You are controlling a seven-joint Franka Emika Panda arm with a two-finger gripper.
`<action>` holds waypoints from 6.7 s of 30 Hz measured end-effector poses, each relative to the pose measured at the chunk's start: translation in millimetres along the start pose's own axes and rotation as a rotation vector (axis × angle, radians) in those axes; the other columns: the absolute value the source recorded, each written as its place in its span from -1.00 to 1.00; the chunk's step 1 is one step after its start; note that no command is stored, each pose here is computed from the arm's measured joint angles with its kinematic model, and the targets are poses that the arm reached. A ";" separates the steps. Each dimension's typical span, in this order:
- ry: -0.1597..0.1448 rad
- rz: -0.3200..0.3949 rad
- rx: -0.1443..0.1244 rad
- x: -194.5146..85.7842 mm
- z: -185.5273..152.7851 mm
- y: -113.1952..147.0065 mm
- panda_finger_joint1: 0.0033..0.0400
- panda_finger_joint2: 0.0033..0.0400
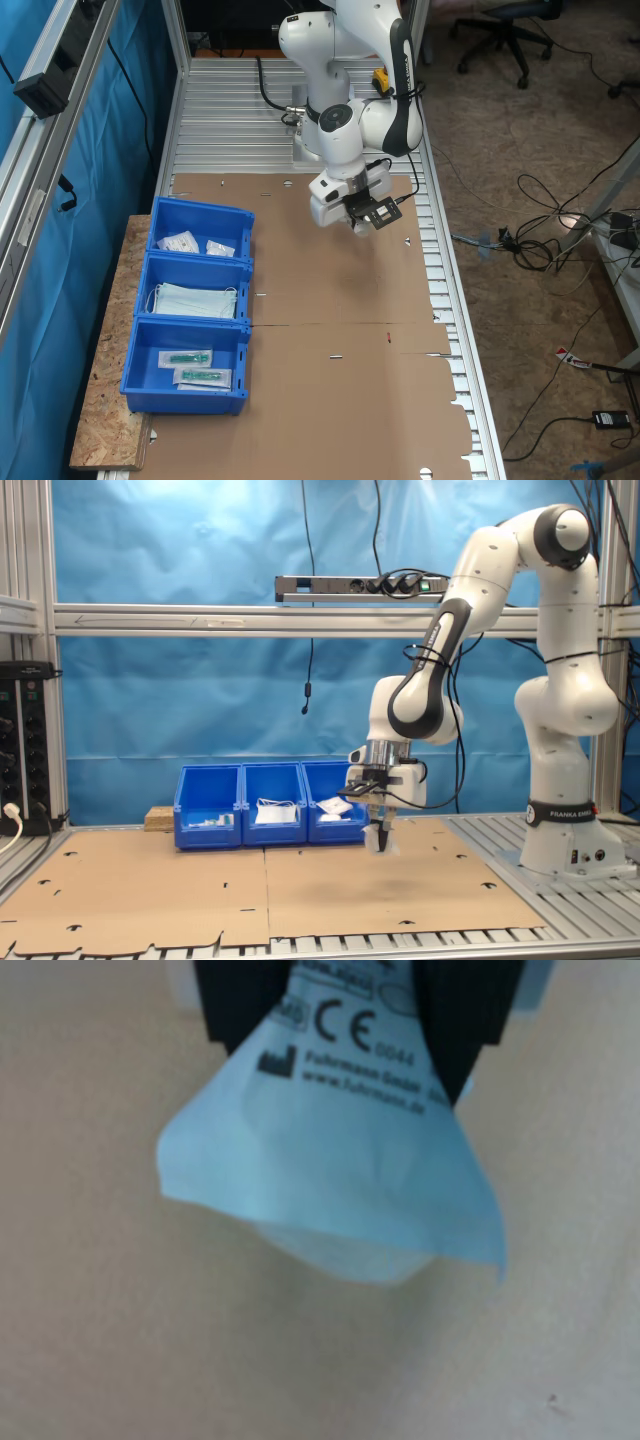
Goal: Pick and place sorting task of medical equipment.
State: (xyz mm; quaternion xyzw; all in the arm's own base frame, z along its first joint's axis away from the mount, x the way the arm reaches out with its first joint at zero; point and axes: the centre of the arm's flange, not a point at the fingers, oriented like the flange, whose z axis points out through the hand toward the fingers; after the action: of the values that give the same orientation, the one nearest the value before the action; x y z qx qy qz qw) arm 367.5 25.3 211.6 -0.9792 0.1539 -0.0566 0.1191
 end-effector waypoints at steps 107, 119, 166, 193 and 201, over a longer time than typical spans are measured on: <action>-0.102 -0.197 -0.365 169.3 -125.7 242.9 -0.81 -0.81; -0.061 -0.170 -0.391 175.6 -129.3 264.1 -0.81 -0.81; -0.061 -0.170 -0.391 175.6 -129.3 264.1 0.47 0.47; -0.024 -0.198 -0.385 178.2 -144.5 244.5 1.00 1.00; 0.016 -0.269 -0.362 174.1 -173.3 194.9 1.00 1.00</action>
State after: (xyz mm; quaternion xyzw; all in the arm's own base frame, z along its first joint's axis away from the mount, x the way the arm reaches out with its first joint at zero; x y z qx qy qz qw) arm 450.6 -247.1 342.8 -0.9959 0.0303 -0.0513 -0.0684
